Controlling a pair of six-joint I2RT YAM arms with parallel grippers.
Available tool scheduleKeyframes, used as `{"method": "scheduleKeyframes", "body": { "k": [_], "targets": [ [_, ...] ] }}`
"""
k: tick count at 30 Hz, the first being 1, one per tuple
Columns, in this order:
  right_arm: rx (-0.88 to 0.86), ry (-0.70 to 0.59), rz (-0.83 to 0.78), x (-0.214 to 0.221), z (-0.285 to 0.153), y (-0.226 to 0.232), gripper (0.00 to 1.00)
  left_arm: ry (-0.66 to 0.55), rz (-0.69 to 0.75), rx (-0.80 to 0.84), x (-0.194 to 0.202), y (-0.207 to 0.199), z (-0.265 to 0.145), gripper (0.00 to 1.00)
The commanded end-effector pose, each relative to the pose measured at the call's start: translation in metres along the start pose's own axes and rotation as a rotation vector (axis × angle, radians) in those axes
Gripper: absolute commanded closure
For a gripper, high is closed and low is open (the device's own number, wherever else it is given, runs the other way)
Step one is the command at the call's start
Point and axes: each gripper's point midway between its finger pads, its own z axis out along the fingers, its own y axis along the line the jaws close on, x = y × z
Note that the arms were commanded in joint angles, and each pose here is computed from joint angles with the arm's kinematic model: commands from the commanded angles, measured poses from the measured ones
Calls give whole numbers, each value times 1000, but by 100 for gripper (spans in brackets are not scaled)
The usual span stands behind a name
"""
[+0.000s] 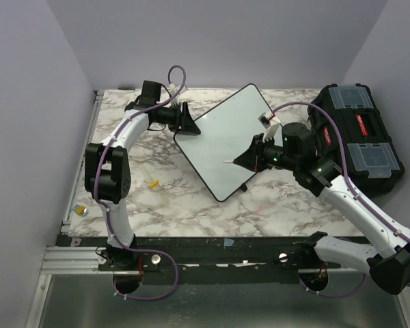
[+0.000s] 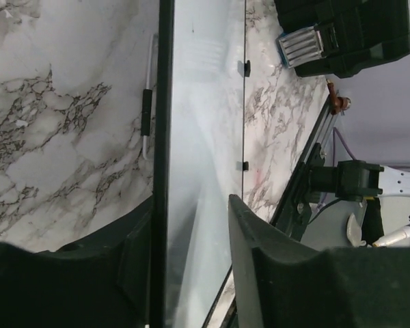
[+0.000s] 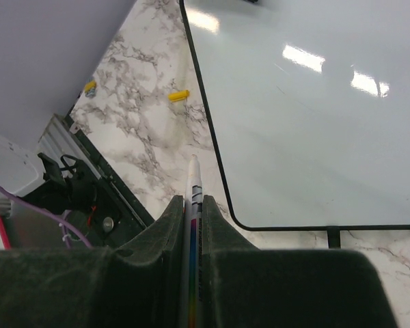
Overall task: Write a sentence on the whiteboard
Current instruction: Hold the whiteboard on the whiteboard stand.
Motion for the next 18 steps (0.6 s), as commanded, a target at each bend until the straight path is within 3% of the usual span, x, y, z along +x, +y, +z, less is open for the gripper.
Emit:
{"method": "scheduleKeyframes", "body": {
  "k": [1, 3, 6, 9, 18],
  "targets": [
    [-30, -25, -22, -10, -1, 6, 99, 16, 10, 54, -7, -6, 3, 63],
    [-26, -25, -23, -9, -1, 6, 99, 20, 13, 60, -6, -6, 3, 69],
    [-21, -23, -23, -7, 0, 4, 99, 24, 24, 83, -4, -9, 3, 90],
    [-49, -7, -33, -5, 3, 7, 99, 17, 45, 97, -4, -15, 1, 98],
    [69, -41, -53, -20, 10, -8, 99, -4, 80, 45, -5, -20, -6, 100]
  ]
}}
